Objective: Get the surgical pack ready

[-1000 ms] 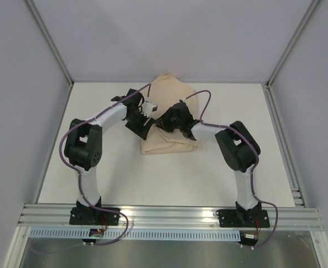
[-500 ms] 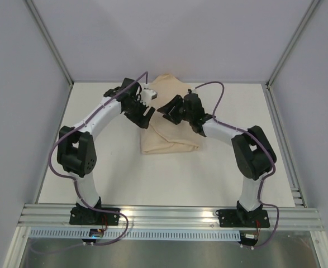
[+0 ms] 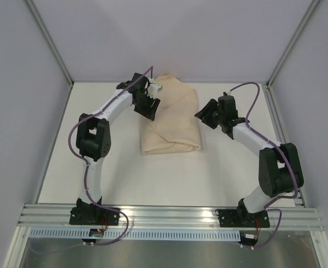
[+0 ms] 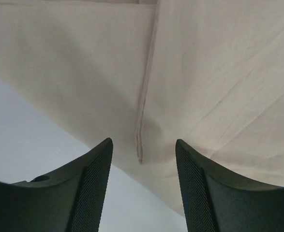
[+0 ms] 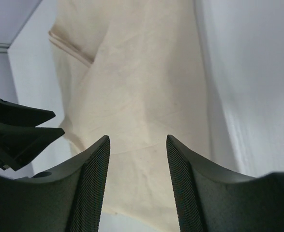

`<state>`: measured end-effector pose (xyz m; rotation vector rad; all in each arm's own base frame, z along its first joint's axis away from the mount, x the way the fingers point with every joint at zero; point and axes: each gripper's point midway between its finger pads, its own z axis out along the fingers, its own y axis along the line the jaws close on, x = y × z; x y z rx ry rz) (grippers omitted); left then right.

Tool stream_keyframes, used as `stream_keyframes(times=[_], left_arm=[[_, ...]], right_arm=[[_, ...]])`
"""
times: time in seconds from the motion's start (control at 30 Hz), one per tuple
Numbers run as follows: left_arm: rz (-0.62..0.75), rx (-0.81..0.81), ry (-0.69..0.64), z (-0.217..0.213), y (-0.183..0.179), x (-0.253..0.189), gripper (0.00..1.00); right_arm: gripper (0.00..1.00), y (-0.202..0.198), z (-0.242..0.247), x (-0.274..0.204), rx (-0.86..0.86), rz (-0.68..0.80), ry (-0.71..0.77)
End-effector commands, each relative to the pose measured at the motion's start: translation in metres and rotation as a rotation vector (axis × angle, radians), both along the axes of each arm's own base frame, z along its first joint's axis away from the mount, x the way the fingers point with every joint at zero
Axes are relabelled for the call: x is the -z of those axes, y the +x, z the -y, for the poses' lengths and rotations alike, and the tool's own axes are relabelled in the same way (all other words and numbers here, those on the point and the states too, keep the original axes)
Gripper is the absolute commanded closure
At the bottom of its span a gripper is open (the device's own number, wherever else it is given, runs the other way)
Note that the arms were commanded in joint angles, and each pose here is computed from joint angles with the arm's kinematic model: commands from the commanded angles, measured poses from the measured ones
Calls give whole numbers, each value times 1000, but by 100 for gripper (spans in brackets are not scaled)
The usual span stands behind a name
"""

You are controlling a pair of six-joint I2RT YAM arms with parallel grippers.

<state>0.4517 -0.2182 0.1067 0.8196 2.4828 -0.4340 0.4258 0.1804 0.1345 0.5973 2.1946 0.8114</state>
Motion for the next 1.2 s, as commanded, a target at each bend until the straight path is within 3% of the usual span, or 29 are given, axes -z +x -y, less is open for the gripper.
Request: stream_keyframes(times=[0.0,0.17,0.37,0.43,0.6,0.83,0.97,1.17], left_arm=[[-26,-42,16,0,5,2,37],[-60,-33,12,1,-6,6,39],[-97,-4,-32,9,-16,10,59],[-91,-1,-26,9,-14,10,67],[-83,1,-22,7,-14,5,100],[26,10,21,-4,-8,-32,100],[80,22,64,-14,-8,-51,100],[34,38,130,-31,-21,-29,100]], right_arm=[[47,-20,35,5,-19,-4,-201],[46,-32,50,10,-4,-8,-257],[46,-36,56,22,-9,-40,-292],[46,-38,58,26,-10,-51,-299],[46,-42,54,30,-41,-62,-284],[57,-49,22,26,-206,-21,-220],[70,-53,-3,18,-312,32,-234],[83,-58,-35,22,-442,48,-169]])
